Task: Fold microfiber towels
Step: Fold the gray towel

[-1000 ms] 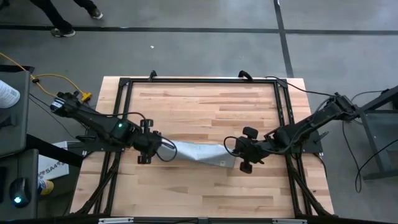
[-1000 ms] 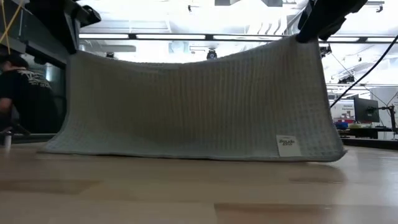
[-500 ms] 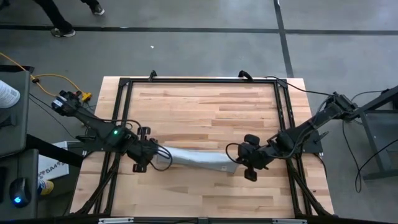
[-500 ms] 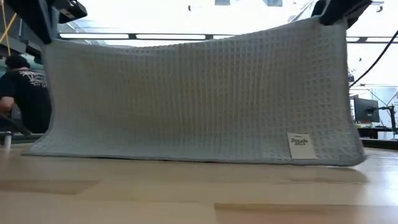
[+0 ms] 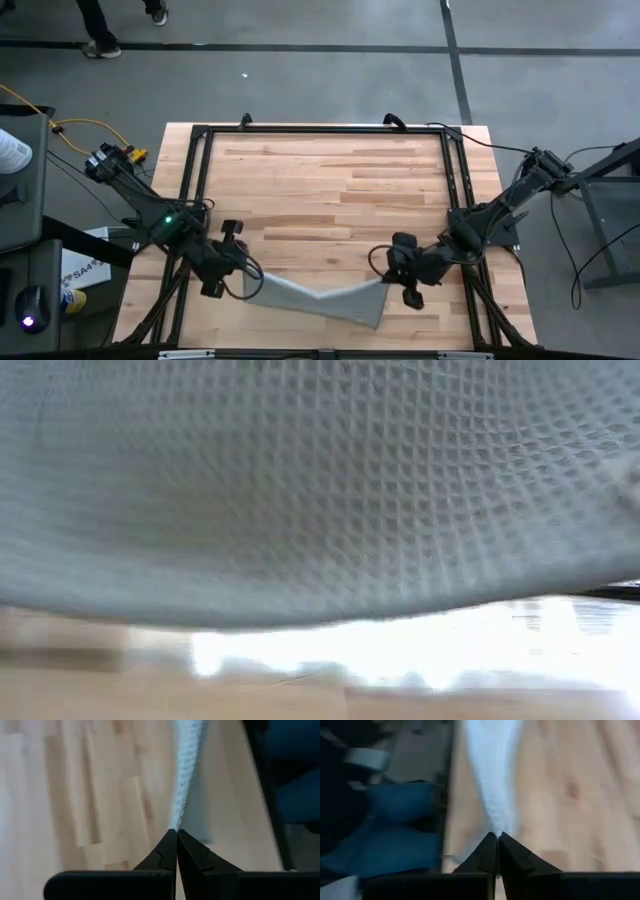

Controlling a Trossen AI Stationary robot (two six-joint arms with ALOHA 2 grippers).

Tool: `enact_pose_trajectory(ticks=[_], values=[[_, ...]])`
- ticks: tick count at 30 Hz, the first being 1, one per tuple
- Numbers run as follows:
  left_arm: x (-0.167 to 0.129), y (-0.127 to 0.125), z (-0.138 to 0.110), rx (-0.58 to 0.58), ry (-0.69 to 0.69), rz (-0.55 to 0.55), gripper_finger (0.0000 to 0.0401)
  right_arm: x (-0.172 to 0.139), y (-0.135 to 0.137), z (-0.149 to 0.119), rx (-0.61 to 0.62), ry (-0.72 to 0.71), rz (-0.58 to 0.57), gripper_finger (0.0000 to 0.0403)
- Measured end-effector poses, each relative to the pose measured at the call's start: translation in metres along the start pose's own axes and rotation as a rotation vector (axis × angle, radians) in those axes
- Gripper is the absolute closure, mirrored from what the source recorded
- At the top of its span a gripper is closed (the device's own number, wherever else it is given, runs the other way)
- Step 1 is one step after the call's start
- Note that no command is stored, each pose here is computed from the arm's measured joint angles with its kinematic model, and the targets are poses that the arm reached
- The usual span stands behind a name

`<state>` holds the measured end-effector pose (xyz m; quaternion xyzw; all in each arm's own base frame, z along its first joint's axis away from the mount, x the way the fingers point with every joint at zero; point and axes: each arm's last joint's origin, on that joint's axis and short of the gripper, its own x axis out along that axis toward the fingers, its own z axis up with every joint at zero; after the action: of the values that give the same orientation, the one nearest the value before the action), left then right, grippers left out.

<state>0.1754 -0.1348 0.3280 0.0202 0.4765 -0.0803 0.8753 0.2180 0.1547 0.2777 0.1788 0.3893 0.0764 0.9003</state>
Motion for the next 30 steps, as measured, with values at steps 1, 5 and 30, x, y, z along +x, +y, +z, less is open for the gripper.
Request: enact_pose_trajectory(ticks=[1, 5, 30], values=[[0.0, 0.002, -0.002, 0.004, 0.018, 0.019, 0.0401, 0.0, -0.005, -0.001, 0.02, 0.015, -0.047, 0.0399], [0.017, 0.017, -0.011, -0.031, 0.096, 0.093, 0.0401, 0.0, -0.025, -0.004, 0.091, 0.074, -0.212, 0.0399], [0.092, 0.077, -0.04, -0.133, 0.193, -0.003, 0.0401, 0.034, -0.072, -0.003, 0.14, 0.186, -0.237, 0.0399]])
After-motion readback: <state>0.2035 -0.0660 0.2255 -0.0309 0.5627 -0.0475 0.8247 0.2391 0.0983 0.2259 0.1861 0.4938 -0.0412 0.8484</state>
